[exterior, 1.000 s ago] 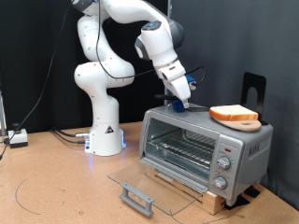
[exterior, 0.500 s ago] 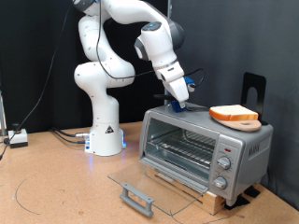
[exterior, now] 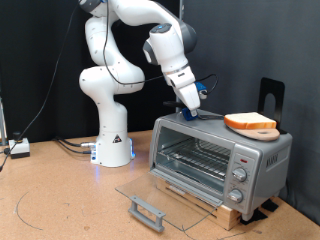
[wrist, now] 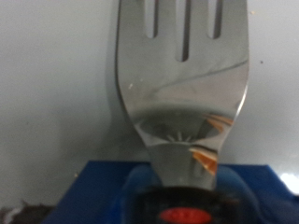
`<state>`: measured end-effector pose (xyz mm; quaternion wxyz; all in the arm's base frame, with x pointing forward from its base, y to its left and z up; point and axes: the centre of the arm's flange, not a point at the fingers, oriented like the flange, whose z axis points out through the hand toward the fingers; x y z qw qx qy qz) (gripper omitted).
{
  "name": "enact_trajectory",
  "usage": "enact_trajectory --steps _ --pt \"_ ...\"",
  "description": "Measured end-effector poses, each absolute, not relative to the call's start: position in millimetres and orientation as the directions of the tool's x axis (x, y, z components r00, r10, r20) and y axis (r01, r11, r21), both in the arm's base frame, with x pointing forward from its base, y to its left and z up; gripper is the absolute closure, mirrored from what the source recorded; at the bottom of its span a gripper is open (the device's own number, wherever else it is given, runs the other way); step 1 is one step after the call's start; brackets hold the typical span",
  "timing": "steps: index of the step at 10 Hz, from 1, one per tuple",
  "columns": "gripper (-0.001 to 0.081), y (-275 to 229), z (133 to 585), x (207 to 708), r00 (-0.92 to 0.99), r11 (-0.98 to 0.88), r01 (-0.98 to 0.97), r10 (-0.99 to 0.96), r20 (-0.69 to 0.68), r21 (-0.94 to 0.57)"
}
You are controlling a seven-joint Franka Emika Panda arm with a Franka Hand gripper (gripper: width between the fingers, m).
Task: Make a piece of toast with the oven
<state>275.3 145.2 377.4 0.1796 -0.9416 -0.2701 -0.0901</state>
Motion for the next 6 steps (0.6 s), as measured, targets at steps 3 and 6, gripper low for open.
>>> enact_trajectory --steps 3,6 --pt "0.0212 141.0 374.5 274.9 0.849 -0.794 0.527 0.47 0.243 -0.305" --pt "0.0058 139.8 374.9 276.0 0.85 -0.797 0.523 0.465 0.248 -0.3"
